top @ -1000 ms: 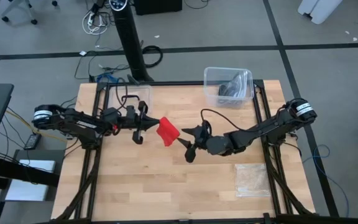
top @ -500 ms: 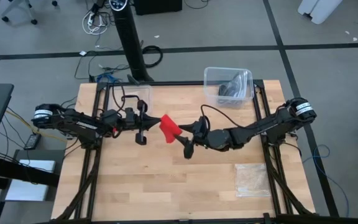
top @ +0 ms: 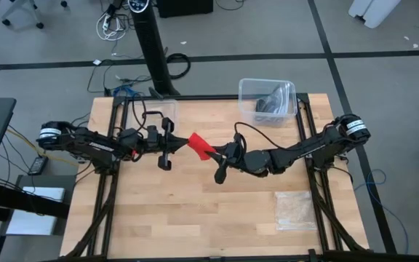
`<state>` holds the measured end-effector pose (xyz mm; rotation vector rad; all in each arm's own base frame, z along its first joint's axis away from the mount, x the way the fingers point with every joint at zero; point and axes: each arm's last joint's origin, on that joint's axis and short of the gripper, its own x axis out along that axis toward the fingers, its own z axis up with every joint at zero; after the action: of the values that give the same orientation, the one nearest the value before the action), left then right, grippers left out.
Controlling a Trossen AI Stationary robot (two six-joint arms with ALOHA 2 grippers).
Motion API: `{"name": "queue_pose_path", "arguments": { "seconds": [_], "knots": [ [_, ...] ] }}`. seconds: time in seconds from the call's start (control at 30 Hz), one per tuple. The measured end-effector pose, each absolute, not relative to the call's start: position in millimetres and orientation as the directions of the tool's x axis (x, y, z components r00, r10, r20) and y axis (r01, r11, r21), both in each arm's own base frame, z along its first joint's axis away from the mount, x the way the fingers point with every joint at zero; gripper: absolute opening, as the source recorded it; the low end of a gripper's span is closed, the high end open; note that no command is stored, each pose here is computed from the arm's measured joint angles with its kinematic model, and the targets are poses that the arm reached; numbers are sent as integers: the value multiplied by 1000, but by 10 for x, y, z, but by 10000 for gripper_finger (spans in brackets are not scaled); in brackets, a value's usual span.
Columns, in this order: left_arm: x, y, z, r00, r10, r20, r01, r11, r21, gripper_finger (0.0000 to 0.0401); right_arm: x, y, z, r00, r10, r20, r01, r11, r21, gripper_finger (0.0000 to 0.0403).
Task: Roll bandage
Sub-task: Roll the red bandage
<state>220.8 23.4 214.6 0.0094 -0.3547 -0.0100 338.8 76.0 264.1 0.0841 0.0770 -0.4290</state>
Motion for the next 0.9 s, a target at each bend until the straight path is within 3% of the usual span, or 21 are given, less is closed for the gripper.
{"name": "queue_pose_path", "arguments": {
  "seconds": [0.47, 0.63, 0.73, 0.9],
  "knots": [
    [2174, 376, 2144, 937, -130, 324, 154, 987, -49, 4, 3035, 944, 2845, 941, -257, -218, 255, 966, -39, 49],
    [2274, 373, 2165, 928, -297, 227, 326, 939, -105, 8, 2947, 966, 2864, 951, -107, -291, 81, 992, -99, 49],
    [2361, 328, 2189, 931, -321, 175, 337, 939, -71, 18, 2940, 967, 2887, 956, -13, -294, -19, 994, -105, 49],
    [2458, 254, 2210, 934, -341, 106, 343, 939, 1, 43, 2942, 946, 2887, 954, 4, -301, -35, 995, -97, 49]
  ]
}}
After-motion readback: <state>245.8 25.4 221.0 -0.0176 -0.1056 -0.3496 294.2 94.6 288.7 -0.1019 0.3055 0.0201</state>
